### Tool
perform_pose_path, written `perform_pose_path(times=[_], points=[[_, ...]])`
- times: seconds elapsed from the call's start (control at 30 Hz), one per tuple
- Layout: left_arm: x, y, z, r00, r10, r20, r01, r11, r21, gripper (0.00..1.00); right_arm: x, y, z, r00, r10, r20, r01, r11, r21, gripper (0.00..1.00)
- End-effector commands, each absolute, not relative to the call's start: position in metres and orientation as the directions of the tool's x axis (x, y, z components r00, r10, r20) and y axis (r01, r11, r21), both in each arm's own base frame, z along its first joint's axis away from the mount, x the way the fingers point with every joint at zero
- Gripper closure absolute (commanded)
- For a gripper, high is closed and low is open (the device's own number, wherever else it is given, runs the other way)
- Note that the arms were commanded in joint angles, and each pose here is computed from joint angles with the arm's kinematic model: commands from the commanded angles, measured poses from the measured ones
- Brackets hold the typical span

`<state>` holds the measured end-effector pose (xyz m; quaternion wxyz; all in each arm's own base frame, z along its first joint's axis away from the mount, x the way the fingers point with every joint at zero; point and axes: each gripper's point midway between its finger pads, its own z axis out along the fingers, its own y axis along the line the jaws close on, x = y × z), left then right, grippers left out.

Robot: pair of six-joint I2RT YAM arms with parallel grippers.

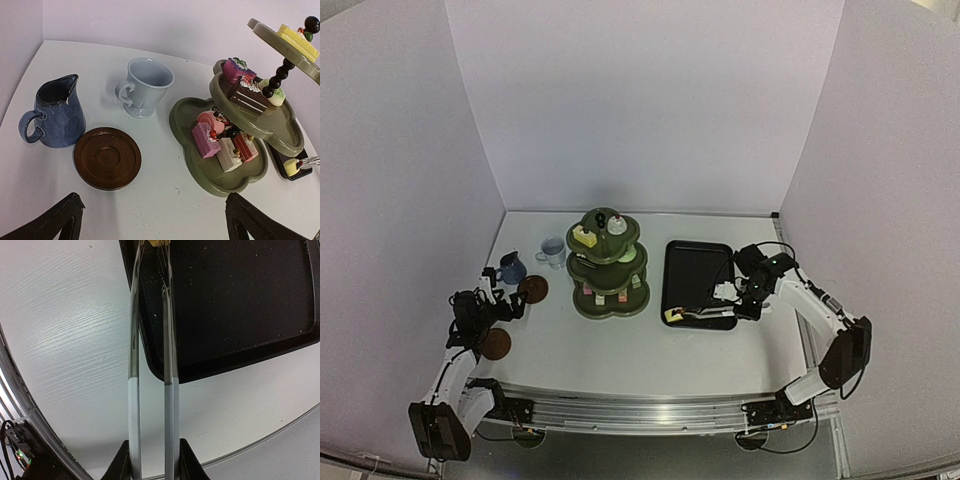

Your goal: Serve the afternoon tea

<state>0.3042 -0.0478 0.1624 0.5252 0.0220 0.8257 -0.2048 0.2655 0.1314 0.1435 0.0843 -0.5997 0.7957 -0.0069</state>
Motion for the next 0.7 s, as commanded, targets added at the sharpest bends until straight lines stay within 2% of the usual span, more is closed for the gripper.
perform_pose_path(times=[0.0, 0.67], points=[[0.306, -0.047, 0.173, -0.418, -0.167, -0.893, 0.265, 0.918, -0.296, 0.00, 0.269, 0.142, 0.149, -0.267, -0.947, -0.177, -0.951, 0.289, -0.110, 0.99], [0.306, -0.047, 0.176, -0.407, -0.166, -0.898, 0.270, 0.918, -0.292, 0.00, 0.278, 0.142, 0.206, -0.397, -0.867, -0.301, -0.868, 0.461, -0.186, 1.00]])
